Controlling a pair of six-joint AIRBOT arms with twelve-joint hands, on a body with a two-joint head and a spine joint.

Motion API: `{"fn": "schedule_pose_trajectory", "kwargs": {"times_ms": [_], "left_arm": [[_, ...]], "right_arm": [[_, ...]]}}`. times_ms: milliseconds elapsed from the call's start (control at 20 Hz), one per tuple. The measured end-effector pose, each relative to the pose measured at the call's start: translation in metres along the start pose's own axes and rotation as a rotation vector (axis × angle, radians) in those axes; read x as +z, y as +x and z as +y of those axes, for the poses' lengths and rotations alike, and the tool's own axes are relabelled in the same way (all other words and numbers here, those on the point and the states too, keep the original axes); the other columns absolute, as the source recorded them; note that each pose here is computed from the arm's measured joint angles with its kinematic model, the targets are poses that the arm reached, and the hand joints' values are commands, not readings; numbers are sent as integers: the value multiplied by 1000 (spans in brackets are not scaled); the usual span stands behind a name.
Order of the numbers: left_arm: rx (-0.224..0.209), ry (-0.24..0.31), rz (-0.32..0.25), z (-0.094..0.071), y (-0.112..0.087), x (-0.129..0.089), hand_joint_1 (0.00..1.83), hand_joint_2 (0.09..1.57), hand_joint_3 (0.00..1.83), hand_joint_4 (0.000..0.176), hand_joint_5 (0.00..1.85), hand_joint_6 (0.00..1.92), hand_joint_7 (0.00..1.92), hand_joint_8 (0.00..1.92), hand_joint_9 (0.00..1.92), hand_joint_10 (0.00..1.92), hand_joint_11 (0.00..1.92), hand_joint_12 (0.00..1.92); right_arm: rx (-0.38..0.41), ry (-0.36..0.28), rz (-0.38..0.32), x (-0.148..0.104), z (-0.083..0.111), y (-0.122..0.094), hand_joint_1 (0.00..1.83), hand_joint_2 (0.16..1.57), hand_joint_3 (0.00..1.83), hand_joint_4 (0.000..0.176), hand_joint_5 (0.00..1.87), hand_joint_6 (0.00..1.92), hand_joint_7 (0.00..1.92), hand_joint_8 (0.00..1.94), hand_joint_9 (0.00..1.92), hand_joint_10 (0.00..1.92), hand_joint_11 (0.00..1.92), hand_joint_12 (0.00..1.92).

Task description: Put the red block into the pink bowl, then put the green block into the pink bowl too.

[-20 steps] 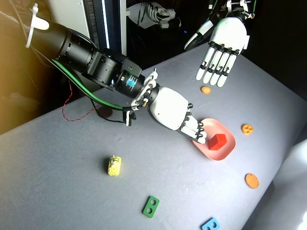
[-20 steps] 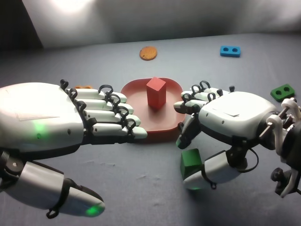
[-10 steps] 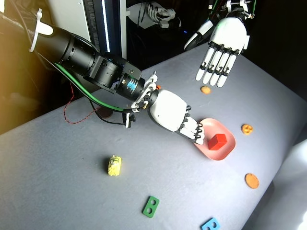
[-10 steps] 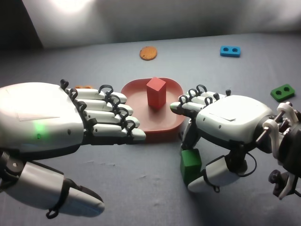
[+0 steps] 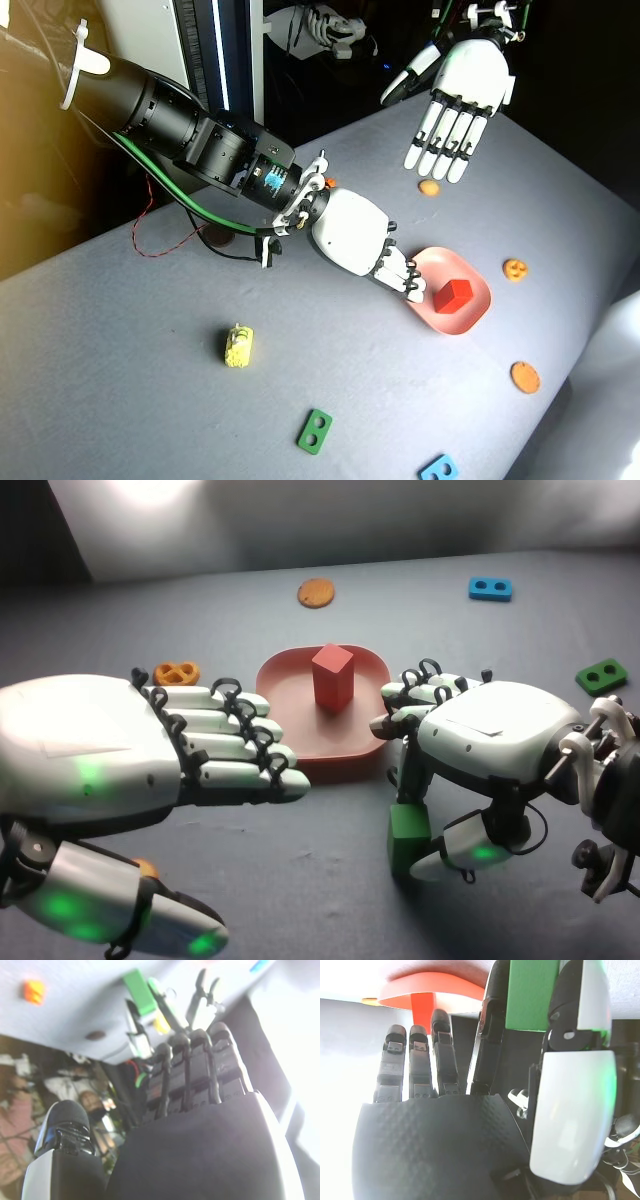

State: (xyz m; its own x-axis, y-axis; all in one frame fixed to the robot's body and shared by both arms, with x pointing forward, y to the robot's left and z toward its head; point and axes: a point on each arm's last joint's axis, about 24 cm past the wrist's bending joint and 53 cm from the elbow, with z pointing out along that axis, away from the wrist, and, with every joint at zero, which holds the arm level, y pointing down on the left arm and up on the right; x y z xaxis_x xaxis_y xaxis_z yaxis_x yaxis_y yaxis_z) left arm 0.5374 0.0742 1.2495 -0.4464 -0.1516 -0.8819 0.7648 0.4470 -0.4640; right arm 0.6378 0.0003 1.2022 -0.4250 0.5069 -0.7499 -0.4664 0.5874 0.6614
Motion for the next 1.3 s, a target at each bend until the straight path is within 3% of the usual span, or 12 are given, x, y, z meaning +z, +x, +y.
{"fn": "schedule_pose_trajectory", "kwargs": {"times_ms": [50,100,250,350,450,600,750,850,950,1000,1150,1300], "left_arm": [[2,2,1,-1,0,1,43,1146,0,0,180,7,153,7,88,11,0,0],[-1,5,2,-1,1,2,39,1149,0,0,167,1,137,1,66,2,0,0],[0,5,-1,-1,0,3,99,1148,0,0,188,6,152,6,91,9,5,2],[-6,4,-5,-1,0,3,44,1156,2,0,147,0,114,0,62,0,0,0],[-5,3,-5,-1,-1,3,80,1151,0,0,173,10,143,11,72,4,4,2],[-4,-4,-12,0,-3,3,40,1155,2,0,175,8,144,7,72,4,0,0],[-6,7,-17,-3,-5,6,55,1153,0,0,180,8,149,8,83,7,8,4],[-6,3,-18,-2,-5,6,55,1149,0,0,169,2,139,2,72,2,0,0],[-5,3,-17,-2,-5,6,45,1152,0,0,176,11,150,12,92,17,10,5],[-5,3,-17,-2,-5,6,8,1161,4,0,157,2,126,3,69,6,1,0],[-5,4,-19,-2,-5,6,64,1150,0,0,158,2,132,4,63,2,1,0],[-4,-4,-21,1,-6,6,13,1160,2,0,158,2,128,1,51,0,0,0]], "right_arm": [[0,0,0,0,0,0,1136,955,0,138,1453,136,353,13,68,16,0,0],[0,0,0,0,0,0,1146,957,0,96,1452,136,395,15,119,25,0,0],[-35,-28,-2,1,9,-2,1126,966,1,145,1378,282,439,2,150,5,0,0],[-58,-62,-28,4,23,-16,1121,977,0,136,1323,389,458,5,184,8,0,0],[-73,-83,-74,9,33,-36,1111,978,0,173,1316,401,464,5,181,5,0,0],[-74,-92,-120,18,39,-57,1124,974,0,132,1332,373,471,3,181,2,0,0],[-86,-118,-150,38,52,-76,1121,963,0,172,1376,292,467,1,177,3,0,0],[-91,-121,-154,49,53,-80,1129,963,0,143,1386,269,461,0,166,0,0,0],[-94,-126,-145,60,57,-80,1127,966,1,143,1383,269,452,0,128,0,0,0],[-94,-130,-142,65,60,-80,1116,972,1,168,1350,337,437,0,113,0,0,0],[-96,-140,-147,82,68,-82,1134,968,0,116,1367,312,471,3,135,3,0,0],[-99,-142,-155,94,71,-84,1117,968,0,174,1365,312,467,0,133,3,0,0]]}}
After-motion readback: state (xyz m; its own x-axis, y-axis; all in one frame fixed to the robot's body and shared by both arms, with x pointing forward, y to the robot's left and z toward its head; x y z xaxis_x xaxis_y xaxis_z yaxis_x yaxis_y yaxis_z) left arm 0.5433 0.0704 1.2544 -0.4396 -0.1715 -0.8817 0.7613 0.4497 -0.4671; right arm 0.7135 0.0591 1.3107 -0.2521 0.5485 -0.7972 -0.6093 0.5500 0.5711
